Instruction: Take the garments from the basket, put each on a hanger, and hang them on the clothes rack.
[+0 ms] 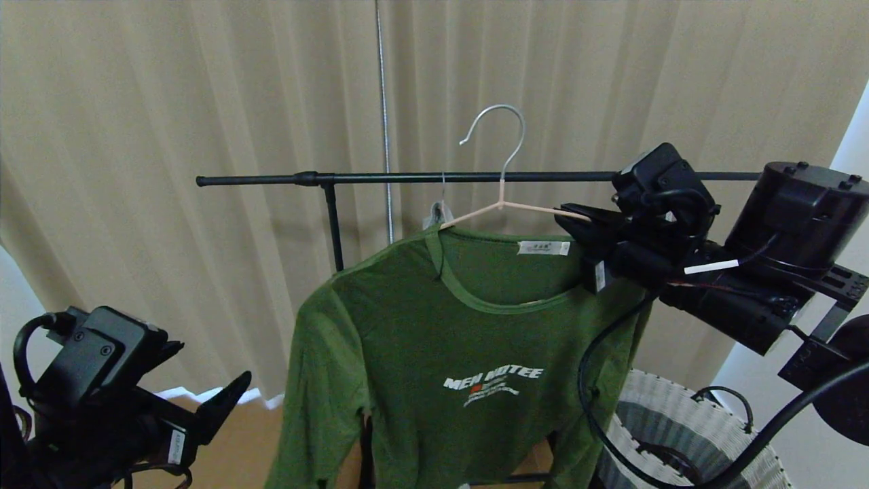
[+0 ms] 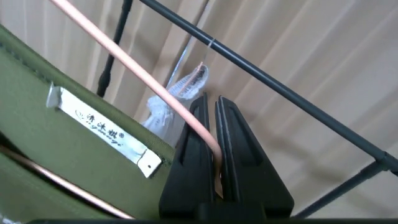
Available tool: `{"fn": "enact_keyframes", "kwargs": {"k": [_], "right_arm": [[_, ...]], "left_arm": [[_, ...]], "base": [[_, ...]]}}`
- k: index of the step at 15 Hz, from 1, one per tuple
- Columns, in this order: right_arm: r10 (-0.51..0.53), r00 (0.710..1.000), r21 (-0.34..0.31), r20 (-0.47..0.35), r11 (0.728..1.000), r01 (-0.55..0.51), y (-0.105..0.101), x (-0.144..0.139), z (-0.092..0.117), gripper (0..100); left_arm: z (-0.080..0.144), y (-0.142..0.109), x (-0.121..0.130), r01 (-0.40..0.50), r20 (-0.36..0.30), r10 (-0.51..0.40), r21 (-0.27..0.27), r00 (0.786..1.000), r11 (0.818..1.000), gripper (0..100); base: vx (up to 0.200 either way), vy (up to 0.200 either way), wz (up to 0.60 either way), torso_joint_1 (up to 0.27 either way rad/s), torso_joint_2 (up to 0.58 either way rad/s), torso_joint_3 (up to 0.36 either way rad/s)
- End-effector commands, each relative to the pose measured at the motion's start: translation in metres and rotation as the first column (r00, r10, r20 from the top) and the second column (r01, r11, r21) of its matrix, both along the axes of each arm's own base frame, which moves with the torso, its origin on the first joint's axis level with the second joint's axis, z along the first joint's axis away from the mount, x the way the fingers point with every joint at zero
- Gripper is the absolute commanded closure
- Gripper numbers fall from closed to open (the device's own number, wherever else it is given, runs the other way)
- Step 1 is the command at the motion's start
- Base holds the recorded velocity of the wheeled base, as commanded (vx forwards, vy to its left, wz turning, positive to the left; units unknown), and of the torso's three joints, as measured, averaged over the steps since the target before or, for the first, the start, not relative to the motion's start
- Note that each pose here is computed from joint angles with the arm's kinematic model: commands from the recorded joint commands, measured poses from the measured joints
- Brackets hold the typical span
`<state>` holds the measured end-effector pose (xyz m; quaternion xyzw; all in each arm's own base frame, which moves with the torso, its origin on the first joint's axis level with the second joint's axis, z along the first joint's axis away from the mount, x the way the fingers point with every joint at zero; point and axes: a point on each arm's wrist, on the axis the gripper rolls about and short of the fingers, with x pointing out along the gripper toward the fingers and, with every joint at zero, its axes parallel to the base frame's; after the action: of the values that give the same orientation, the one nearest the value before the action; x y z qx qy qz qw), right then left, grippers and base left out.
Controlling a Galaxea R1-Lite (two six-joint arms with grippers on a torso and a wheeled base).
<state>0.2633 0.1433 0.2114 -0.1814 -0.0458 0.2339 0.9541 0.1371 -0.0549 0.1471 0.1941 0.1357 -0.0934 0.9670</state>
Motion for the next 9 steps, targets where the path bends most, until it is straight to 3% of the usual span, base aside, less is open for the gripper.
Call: {"fn": "enact_keyframes", "kwargs": {"k": [1,7,9], "right_arm": [[-0.035,0.999,-0.001,0.001,0.999,0.035,-0.009,0.0,0.003,100],[-0.25,0.961,-0.077,-0.119,0.967,0.242,-0.068,-0.027,0.005,100],[-0.384,0.908,-0.11,-0.17,0.923,0.37,-0.106,-0.044,0.001,100]], "left_arm": [[0.003,0.003,-0.007,0.025,0.025,-0.024,-0.019,0.999,1.0,0],[0.015,0.013,-0.023,0.007,0.1,0.006,-0.123,0.995,0.992,0],[0.008,0.02,-0.039,-0.003,0.082,0.014,-0.131,0.997,0.991,0]], "base": [[0.0,0.0,0.0,0.0,0.0,0.0],[0.0,0.0,0.0,0.0,0.0,0.0],[0.0,0.0,0.0,0.0,0.0,0.0]]}}
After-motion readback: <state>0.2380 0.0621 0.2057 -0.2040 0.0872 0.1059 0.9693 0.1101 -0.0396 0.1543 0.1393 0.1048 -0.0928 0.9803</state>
